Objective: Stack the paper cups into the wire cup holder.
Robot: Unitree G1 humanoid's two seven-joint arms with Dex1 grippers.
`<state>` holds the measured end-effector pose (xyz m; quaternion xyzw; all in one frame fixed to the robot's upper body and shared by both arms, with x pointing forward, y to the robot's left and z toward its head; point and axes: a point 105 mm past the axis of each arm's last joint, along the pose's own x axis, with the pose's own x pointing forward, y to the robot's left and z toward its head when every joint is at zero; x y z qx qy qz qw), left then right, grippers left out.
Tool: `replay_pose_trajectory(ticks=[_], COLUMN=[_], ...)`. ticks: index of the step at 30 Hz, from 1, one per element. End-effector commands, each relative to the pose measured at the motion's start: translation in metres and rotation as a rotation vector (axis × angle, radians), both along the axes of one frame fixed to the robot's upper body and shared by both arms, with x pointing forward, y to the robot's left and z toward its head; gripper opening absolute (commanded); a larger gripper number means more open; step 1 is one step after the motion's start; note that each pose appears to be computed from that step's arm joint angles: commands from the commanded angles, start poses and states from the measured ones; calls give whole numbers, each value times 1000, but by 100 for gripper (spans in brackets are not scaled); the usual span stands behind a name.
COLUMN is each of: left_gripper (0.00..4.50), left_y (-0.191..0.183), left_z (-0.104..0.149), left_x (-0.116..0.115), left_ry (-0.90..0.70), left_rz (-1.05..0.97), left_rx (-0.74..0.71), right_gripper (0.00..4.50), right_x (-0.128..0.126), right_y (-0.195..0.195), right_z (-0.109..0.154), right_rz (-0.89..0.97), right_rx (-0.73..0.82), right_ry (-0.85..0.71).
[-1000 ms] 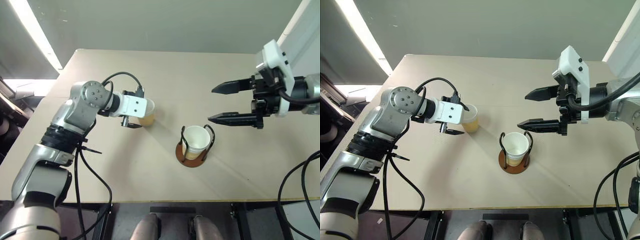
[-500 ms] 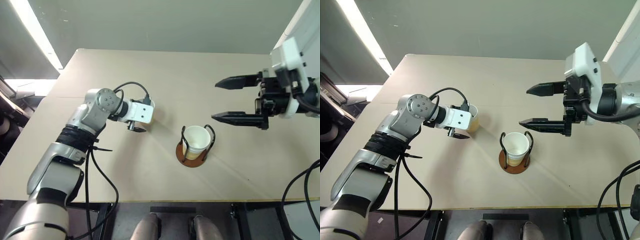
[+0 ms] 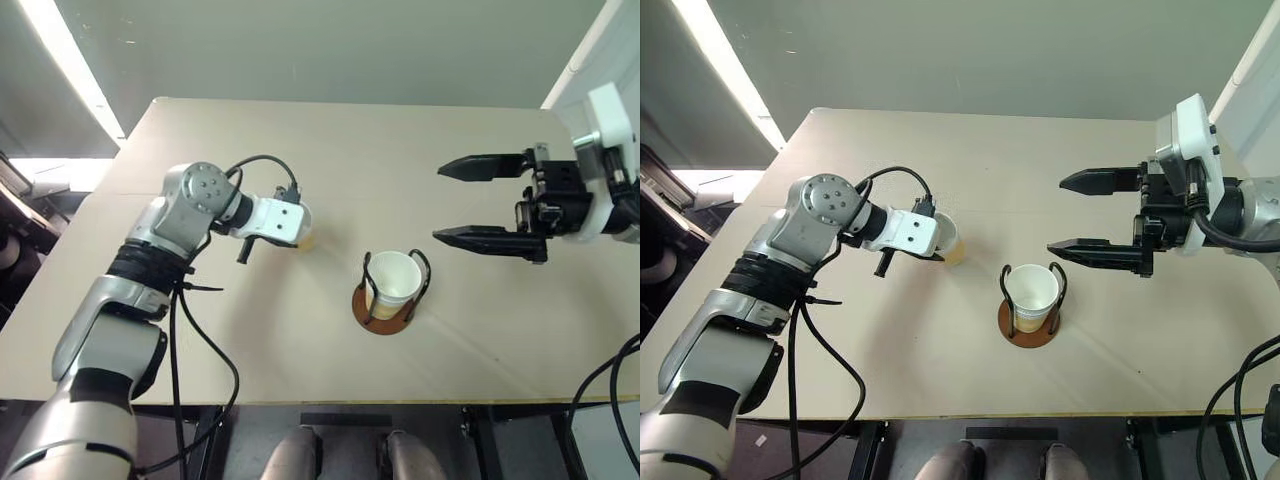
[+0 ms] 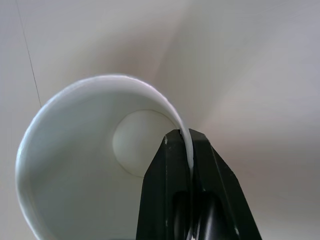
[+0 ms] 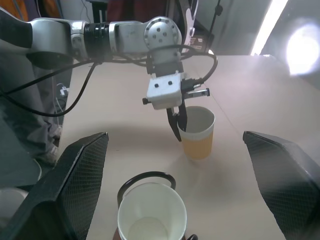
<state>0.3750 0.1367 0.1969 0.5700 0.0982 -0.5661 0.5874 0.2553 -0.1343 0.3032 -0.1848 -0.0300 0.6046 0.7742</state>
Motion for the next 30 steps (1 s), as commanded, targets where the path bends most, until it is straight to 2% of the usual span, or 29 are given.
replay_pose_trajectory(ticks=[1, 9, 13, 21, 30], left_gripper=[1, 1, 1, 1, 1], left_y=[-16, -55, -78, -103, -119], left_z=[47, 110, 128, 121, 103], left_x=[-15, -52, -72, -100, -104], left_ry=[-20, 32, 97, 243, 306], left_rz=[-80, -255, -365, -511, -576], left_rx=[-104, -254, -298, -226, -152], right_gripper=[450, 450, 450, 450, 450], right_x=[-9, -9, -10, -16, -21], right_y=[-15, -38, -42, -45, -49], right_z=[11, -14, -19, -22, -25], right_rz=[7, -10, -10, -16, -59], right_rx=[-6, -104, -120, -137, -137], right_ry=[-58, 17, 26, -2, -12])
